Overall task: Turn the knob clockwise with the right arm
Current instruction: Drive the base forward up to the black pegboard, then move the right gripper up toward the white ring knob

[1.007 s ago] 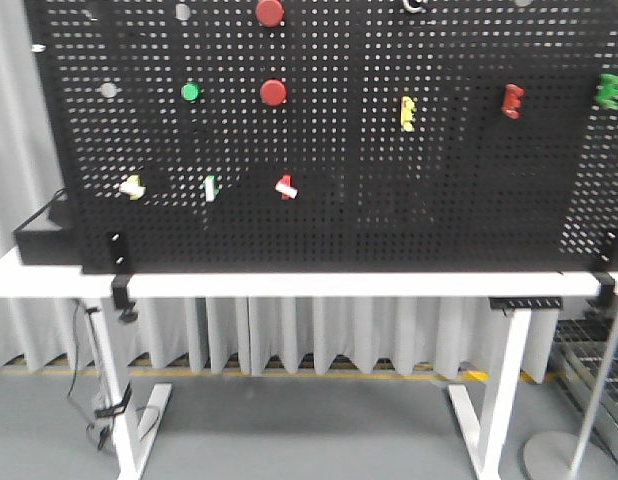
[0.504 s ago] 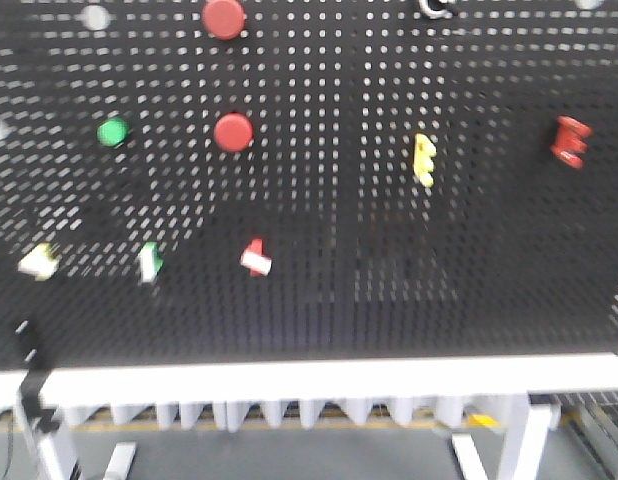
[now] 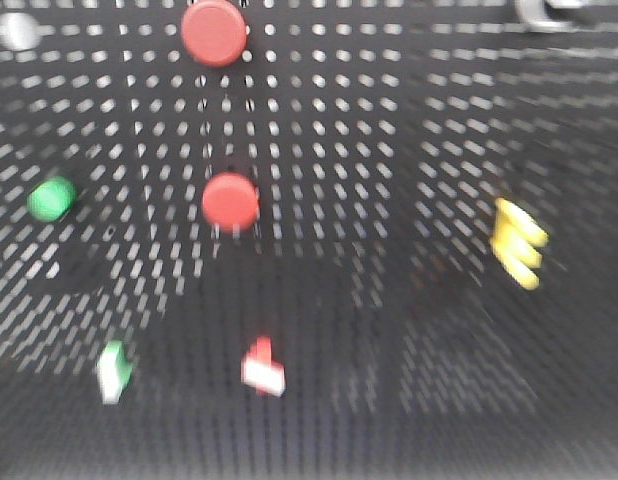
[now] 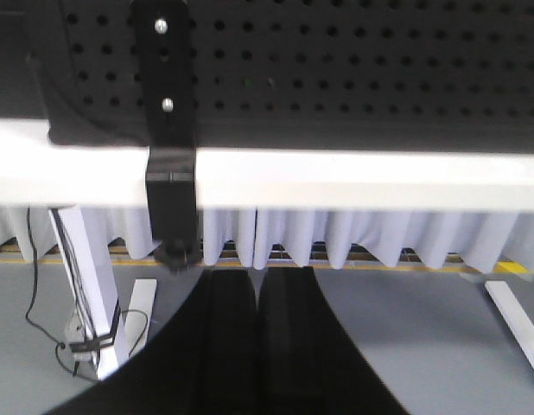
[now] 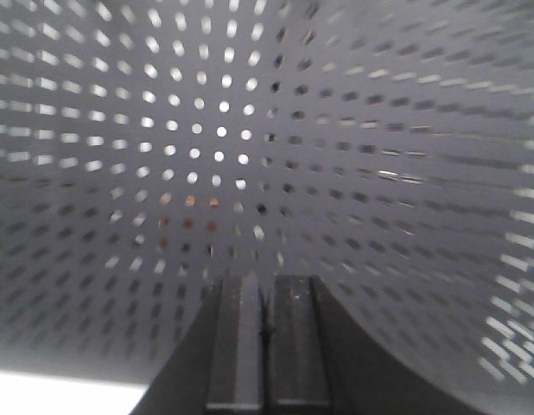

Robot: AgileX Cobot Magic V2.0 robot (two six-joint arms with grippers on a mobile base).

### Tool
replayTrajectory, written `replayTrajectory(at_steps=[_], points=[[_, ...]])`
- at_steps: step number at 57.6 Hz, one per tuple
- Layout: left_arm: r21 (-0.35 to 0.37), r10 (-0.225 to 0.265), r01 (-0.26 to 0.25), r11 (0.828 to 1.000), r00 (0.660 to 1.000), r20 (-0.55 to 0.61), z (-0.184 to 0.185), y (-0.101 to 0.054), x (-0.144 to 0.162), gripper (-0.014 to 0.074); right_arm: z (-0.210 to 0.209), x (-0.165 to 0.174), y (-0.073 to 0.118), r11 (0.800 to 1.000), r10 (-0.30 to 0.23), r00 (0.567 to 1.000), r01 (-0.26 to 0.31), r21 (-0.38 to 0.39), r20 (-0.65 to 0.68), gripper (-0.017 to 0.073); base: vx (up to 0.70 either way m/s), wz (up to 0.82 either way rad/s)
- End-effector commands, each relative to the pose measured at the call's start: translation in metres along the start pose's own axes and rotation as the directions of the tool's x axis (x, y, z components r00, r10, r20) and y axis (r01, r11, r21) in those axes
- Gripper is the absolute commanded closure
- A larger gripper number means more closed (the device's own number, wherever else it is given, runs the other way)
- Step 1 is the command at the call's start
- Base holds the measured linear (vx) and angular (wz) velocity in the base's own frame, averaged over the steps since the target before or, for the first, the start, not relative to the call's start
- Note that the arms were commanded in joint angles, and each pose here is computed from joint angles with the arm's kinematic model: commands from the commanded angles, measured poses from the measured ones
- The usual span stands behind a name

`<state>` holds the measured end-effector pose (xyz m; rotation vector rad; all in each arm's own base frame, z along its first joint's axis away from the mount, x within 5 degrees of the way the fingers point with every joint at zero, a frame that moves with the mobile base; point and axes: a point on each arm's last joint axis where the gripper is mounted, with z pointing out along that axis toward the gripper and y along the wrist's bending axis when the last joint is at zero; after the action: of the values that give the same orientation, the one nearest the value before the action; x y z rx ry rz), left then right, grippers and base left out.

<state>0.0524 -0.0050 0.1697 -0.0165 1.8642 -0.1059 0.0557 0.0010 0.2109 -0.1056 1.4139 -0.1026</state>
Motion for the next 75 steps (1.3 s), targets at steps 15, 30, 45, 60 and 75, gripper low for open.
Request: replayTrajectory(at_steps=[15, 30, 45, 60, 75], points=[[-0.001, -0.014, 0.015, 1.000, 0.997, 0.073, 0.000, 0.000, -0.004, 0.0600, -0.001, -0.007, 0.000, 1.000, -0.012, 0.996, 0.011, 0.010, 0.087, 0.0568, 0.19, 0.00], [-0.001, -0.014, 0.015, 1.000, 0.997, 0.073, 0.000, 0.000, -0.004, 0.0600, -0.001, -0.007, 0.000, 1.000, -0.012, 0.996, 0.011, 0.010, 0.087, 0.0568, 0.02, 0.00], [-0.001, -0.014, 0.015, 1.000, 0.997, 0.073, 0.000, 0.000, -0.004, 0.0600, -0.001, -0.007, 0.000, 1.000, -0.012, 0.996, 0.011, 0.010, 0.087, 0.0568, 0.00, 0.00], [-0.001, -0.014, 0.015, 1.000, 0.997, 0.073, 0.000, 0.000, -0.004, 0.0600, -0.003, -0.020, -0.002, 0.999, 0.042, 0.979, -0.045, 0.012, 0.199, 0.0568, 0.00, 0.00], [-0.001, -0.014, 0.015, 1.000, 0.997, 0.073, 0.000, 0.000, -0.004, 0.0600, -0.015, -0.106, -0.014, 0.997, 0.062, 0.944, -0.073, 0.022, 0.323, 0.0568, 0.00, 0.00]])
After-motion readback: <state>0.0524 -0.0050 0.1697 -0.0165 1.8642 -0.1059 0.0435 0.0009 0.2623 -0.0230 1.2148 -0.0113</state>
